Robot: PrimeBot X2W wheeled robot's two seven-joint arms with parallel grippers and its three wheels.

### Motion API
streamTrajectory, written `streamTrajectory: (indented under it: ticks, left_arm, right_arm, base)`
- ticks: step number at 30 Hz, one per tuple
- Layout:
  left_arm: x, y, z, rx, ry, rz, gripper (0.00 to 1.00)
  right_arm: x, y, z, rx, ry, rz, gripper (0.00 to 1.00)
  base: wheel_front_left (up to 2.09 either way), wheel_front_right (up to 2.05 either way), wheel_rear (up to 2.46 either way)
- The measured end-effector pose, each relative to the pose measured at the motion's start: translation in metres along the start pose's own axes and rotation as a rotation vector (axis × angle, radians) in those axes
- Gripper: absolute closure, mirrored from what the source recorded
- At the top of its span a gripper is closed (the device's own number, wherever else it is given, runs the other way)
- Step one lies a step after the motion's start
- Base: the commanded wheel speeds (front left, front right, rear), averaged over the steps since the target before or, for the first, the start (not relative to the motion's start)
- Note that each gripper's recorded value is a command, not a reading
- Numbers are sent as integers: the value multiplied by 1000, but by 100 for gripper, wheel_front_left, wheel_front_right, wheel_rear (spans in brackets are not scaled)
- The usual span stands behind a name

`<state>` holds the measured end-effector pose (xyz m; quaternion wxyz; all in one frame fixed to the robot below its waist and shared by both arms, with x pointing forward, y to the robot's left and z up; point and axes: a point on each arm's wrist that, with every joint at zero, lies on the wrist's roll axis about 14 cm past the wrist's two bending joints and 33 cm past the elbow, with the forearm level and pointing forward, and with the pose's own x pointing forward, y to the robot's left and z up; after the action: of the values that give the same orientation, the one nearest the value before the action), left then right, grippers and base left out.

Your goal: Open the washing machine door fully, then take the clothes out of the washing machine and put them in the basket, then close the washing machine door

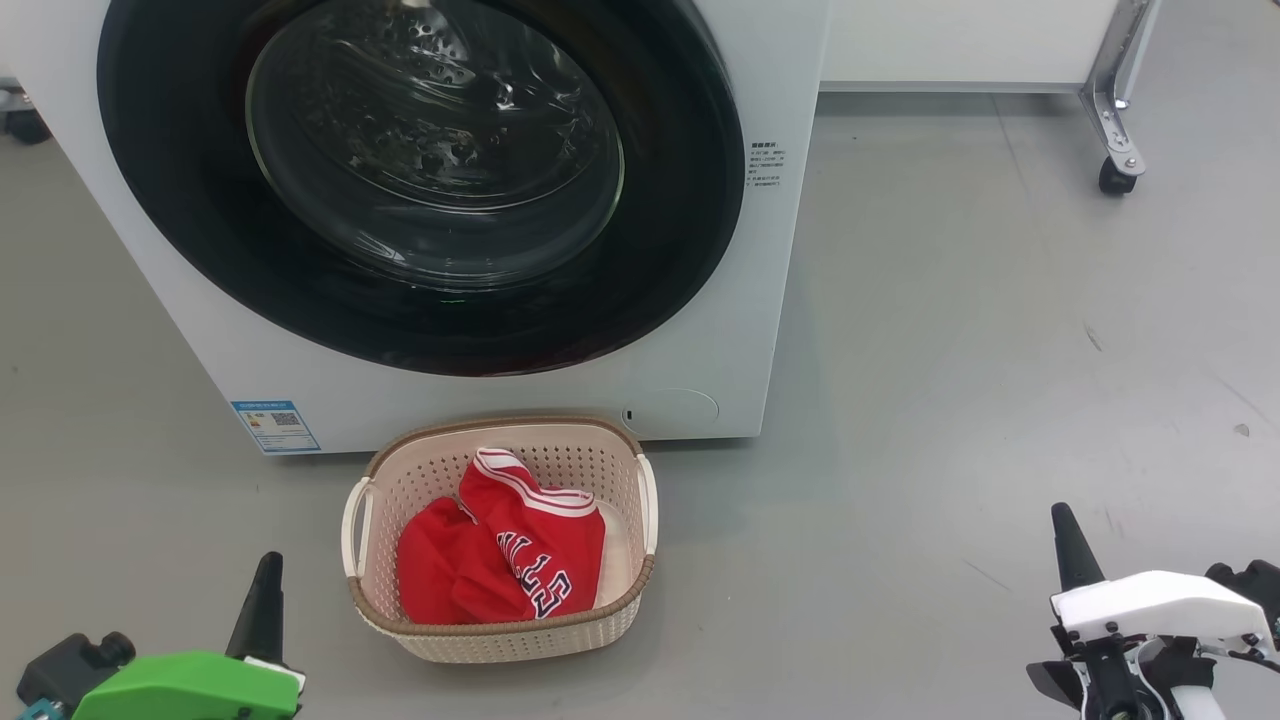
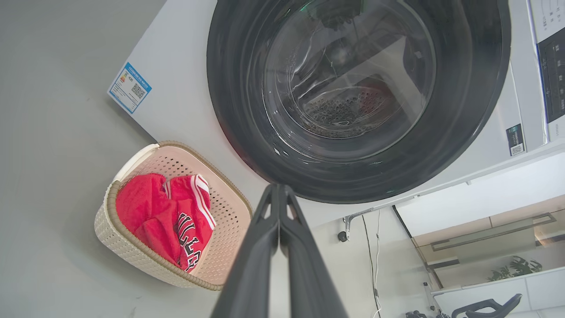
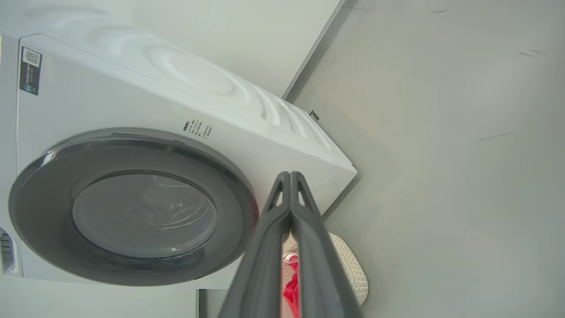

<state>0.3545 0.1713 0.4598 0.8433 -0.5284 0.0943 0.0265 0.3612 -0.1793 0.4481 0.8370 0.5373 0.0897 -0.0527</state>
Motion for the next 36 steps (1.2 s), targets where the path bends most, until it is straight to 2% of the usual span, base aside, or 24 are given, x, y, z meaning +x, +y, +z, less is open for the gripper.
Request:
streamTrajectory:
  ticks: [33,36]
  left_arm:
    - [12,-7,21,-438,-45,-68,100]
    - [13,-9,23,-459,-51,-77,100]
  right_arm:
    - [5,13,34,435,-57,86,100]
    - [5,14,36,442,-61,93,100]
  base:
    - [0,0,0]
    - [0,0,0]
